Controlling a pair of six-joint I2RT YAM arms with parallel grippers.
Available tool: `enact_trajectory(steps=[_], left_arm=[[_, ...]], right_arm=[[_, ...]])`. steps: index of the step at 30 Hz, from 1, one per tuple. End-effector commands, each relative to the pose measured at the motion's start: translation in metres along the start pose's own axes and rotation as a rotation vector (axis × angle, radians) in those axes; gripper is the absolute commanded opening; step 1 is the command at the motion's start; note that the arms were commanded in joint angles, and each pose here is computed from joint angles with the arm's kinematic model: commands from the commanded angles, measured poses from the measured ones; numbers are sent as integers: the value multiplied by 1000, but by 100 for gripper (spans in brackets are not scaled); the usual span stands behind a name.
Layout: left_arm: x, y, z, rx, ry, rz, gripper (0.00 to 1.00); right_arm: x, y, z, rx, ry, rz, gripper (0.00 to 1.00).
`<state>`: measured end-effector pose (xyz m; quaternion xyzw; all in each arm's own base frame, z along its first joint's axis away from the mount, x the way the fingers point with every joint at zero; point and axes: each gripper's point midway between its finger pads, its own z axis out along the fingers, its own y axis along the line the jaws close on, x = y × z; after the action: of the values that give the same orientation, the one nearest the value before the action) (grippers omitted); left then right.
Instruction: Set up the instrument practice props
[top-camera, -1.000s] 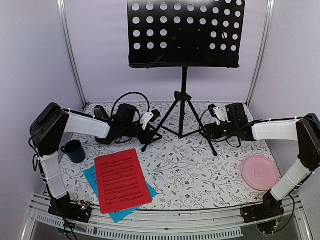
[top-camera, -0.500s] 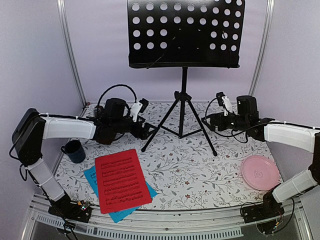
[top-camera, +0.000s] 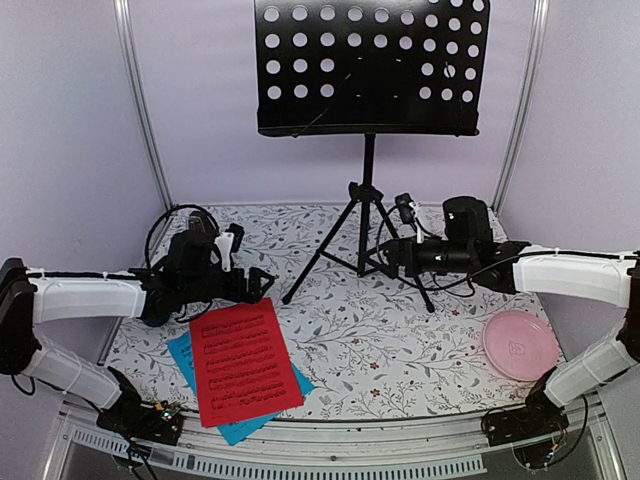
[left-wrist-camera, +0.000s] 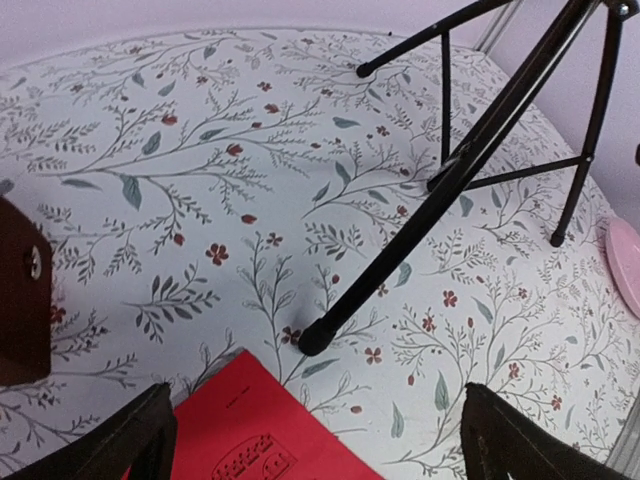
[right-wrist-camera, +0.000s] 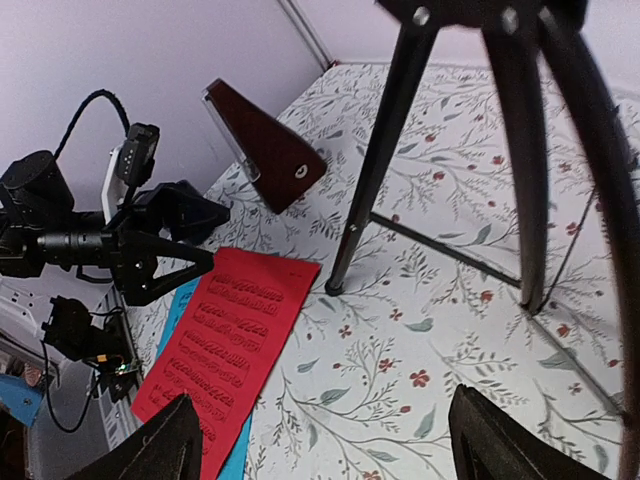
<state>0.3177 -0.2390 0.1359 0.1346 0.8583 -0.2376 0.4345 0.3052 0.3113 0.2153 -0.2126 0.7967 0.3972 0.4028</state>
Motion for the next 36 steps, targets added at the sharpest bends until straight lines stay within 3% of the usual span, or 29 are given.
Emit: enact_trajectory(steps=[1,9,13,18,36], left_arm=[[24,28,-18,-121,33,-127,99],[73,45,-51,-187,73,-426,99],[100,56,-70,-305,133,-530,99],[118,69,-89,-372,119,-645,99],[154,70,-56,-346,209,-728,98]], right_arm=[[39,24,32,-102,97,114,86],[97,70,96,-254,294,183,82],[123,78,122,-278,367,187,78],[145,80,147,-276,426,183,75],[183,65,181,-246,563,187,69]])
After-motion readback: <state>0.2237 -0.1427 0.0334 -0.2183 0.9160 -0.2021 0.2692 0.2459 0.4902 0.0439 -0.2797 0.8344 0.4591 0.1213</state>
